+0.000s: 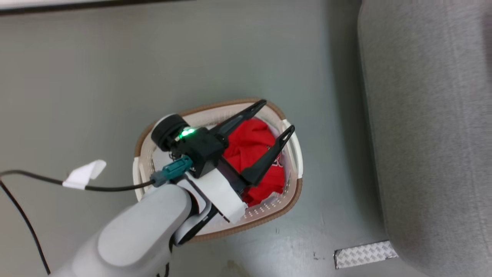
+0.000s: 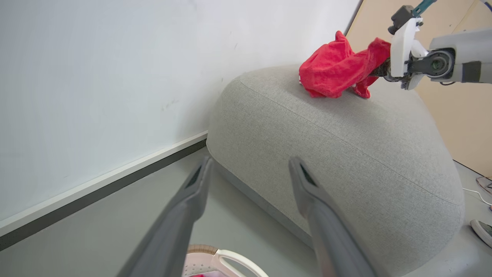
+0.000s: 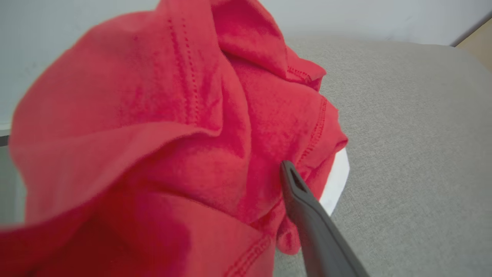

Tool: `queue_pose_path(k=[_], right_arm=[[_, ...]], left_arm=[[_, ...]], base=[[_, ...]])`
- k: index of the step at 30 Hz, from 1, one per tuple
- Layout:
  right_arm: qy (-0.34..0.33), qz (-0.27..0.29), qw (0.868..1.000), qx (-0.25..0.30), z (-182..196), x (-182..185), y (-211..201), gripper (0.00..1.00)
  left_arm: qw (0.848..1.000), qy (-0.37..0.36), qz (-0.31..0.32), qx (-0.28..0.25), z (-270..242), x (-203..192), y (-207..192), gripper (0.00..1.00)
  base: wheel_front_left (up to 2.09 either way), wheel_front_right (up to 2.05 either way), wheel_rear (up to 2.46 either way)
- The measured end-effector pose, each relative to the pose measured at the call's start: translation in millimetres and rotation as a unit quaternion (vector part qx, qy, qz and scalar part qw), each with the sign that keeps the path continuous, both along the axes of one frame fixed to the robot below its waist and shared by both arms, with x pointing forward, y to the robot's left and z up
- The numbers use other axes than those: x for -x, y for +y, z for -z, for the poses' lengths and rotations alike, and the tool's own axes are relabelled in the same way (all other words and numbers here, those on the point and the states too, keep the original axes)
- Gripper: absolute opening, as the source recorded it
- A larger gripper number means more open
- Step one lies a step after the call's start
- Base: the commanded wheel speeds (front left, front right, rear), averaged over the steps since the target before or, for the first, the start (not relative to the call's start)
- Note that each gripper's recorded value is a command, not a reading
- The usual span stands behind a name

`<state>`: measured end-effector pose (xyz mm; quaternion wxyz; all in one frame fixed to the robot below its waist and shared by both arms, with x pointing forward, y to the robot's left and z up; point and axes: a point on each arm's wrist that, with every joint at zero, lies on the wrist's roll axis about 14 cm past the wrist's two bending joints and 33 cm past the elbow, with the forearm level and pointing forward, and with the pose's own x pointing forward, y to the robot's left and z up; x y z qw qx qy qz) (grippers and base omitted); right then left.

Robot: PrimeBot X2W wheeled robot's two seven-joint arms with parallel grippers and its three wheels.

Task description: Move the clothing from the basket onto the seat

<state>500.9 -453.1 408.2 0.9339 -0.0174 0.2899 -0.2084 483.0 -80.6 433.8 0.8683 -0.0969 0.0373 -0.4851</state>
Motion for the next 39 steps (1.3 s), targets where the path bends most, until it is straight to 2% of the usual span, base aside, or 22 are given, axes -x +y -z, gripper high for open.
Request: queue_pose_path(k=[5,10,15,20,24,30,31,32,33,36,37,39], right_arm=[[0.053,-0.022,0.998,-0.003,-6,28,8,1.0],[0.07,-0.029,0.997,-0.002,-34,59,4,1.0],[0.037,-0.058,0.997,0.022,-79,78,5,1.0],[-0.053,-0.101,0.993,0.042,-134,83,23,1.0],[-0.122,-0.136,0.982,0.042,-168,87,47,1.0],[-0.203,-0.201,0.958,0.03,-198,88,99,1.0],[-0.203,-0.201,0.958,0.03,-198,88,99,1.0],[-0.219,-0.212,0.952,0.026,-203,88,110,1.0],[-0.25,-0.234,0.939,0.014,-210,87,131,1.0],[-0.285,-0.258,0.923,0.0,-215,86,157,1.0],[-0.285,-0.258,0.923,0.0,-215,86,157,1.0],[-0.312,-0.272,0.91,-0.018,-213,87,180,1.0]], left_arm=[[1.0,-0.001,-0.005,0.005,-17,11,-2,1.0],[1.0,-0.011,-0.013,0.01,-41,25,-3,1.0],[0.999,-0.031,-0.026,0.013,-67,40,-1,1.0],[0.997,-0.047,-0.052,0.021,-94,50,7,1.0],[0.994,-0.059,-0.083,0.028,-115,56,20,1.0],[0.985,-0.084,-0.148,0.032,-139,60,58,1.0],[0.985,-0.084,-0.148,0.032,-139,60,58,1.0],[0.982,-0.087,-0.162,0.033,-142,60,66,1.0],[0.977,-0.088,-0.189,0.036,-147,60,83,1.0],[0.968,-0.086,-0.235,0.035,-148,61,113,1.0],[0.968,-0.086,-0.235,0.035,-148,61,113,1.0],[0.957,-0.085,-0.276,0.036,-148,62,141,1.0]], base=[[0.0,0.0,0.0],[0.0,0.0,0.0],[0.0,0.0,0.0],[0.0,0.0,0.0],[0.0,0.0,0.0],[0.0,0.0,0.0],[0.0,0.0,0.0],[0.0,0.0,0.0],[0.0,0.0,0.0],[0.0,0.0,0.0],[0.0,0.0,0.0],[0.0,0.0,0.0]])
